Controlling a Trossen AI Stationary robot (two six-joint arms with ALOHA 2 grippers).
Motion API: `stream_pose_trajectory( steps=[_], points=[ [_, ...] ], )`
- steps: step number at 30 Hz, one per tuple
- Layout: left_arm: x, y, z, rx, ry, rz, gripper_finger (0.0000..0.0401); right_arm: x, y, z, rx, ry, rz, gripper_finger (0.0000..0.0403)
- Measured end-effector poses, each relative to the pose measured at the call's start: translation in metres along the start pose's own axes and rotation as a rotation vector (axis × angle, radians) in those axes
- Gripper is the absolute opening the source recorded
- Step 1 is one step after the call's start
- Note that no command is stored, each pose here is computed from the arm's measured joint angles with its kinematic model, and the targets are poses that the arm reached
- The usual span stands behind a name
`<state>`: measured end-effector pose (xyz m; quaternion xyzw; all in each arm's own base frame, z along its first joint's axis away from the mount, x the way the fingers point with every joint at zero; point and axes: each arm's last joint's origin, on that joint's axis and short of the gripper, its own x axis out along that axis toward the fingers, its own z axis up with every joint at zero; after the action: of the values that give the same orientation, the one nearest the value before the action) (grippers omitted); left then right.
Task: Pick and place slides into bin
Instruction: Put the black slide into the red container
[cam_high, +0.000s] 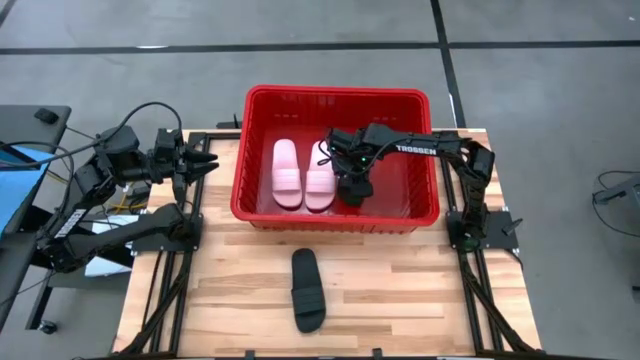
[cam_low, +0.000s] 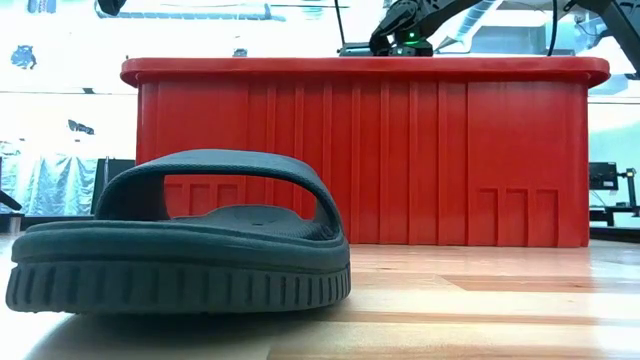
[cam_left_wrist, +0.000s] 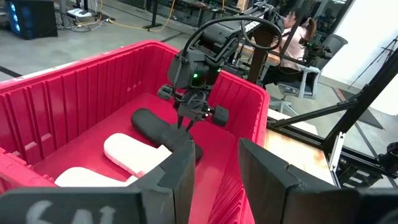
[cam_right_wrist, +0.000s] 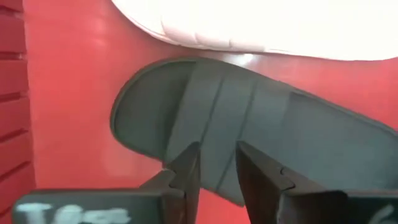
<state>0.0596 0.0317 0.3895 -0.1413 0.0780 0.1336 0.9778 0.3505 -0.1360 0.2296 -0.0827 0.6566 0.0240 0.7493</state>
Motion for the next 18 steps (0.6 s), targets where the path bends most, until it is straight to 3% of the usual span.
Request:
stream_pose_trajectory(
  steps=[10, 18],
  points=[
    [0.0, 0.0, 0.0, 0.0, 0.0, 0.0, 0.0114, -0.004, 0.0, -0.002, 0.006, 0.032, -0.011, 0.0107],
    [0.0, 0.0, 0.0, 0.0, 0.0, 0.0, 0.0114, -0.048, -0.007, 0.004, 0.009, 0.062, -0.108, 0.0107]
  ],
)
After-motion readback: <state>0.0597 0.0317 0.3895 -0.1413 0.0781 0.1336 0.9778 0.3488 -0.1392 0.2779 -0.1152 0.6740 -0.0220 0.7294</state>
